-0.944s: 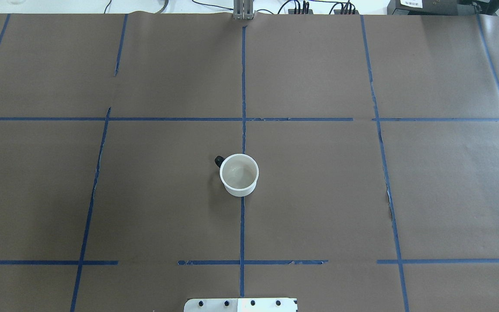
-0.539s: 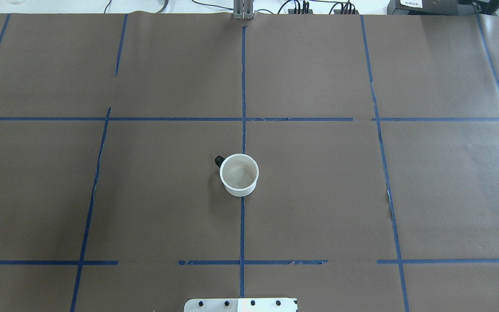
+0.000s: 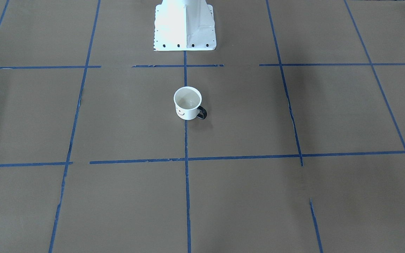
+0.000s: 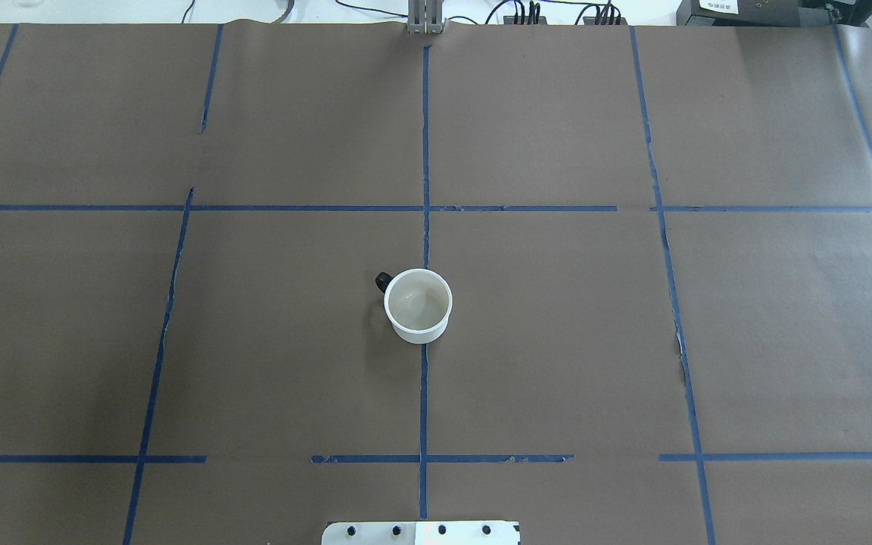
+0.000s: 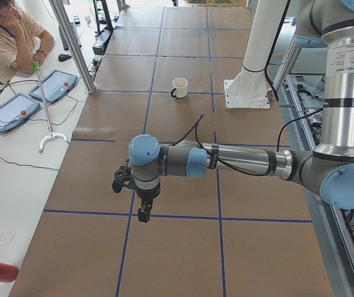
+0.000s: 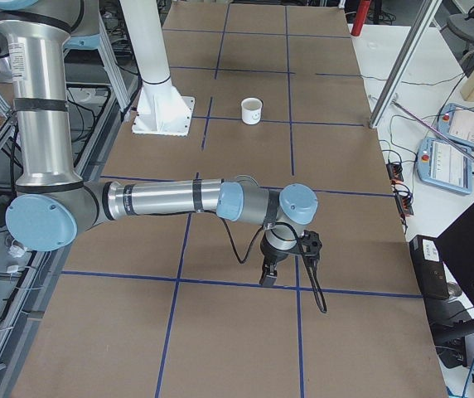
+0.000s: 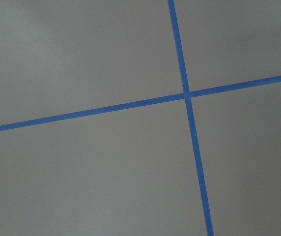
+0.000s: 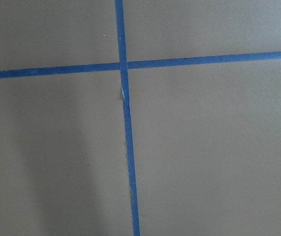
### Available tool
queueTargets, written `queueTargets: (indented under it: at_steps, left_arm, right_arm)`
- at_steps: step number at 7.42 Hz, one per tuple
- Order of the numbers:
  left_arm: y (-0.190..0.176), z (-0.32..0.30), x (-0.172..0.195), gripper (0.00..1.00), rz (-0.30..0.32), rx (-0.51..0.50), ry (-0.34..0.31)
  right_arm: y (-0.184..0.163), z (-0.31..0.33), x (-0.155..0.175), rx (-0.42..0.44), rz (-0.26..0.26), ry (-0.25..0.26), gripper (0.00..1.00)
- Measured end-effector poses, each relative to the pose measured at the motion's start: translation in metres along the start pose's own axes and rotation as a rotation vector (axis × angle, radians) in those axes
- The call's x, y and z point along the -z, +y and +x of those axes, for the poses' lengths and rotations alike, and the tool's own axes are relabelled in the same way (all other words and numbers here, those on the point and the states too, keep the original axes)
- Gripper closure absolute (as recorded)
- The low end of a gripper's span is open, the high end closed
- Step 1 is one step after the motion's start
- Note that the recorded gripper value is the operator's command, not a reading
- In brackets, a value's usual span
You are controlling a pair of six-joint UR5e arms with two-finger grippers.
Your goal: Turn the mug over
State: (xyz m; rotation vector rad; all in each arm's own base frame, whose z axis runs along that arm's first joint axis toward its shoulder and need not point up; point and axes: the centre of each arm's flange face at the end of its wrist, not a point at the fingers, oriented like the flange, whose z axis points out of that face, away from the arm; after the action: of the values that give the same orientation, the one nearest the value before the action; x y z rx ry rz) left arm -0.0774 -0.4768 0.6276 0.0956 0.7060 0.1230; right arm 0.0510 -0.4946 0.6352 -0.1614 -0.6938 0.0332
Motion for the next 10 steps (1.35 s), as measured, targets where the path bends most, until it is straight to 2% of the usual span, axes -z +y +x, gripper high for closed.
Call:
queueTargets:
  at_steps: [1, 3, 10]
  left_arm:
    - [0.0031, -0.0013, -0.0059, 0.00, -0.006, 0.010, 0.036]
    - [0.0062, -0.0028, -0.0107, 0.00, -0.012, 0.018, 0.060]
    - [0.0061, -0.0021, -0.0111, 0.00, -0.013, 0.016, 0.064]
  right_arm:
    - [0.0000, 0.0000, 0.0000, 0.000, 0.000, 0.000, 0.00]
    - [0.0000, 0.0000, 0.0000, 0.000, 0.000, 0.000, 0.00]
    - [0.0000, 0.0000, 0.0000, 0.000, 0.000, 0.000, 0.00]
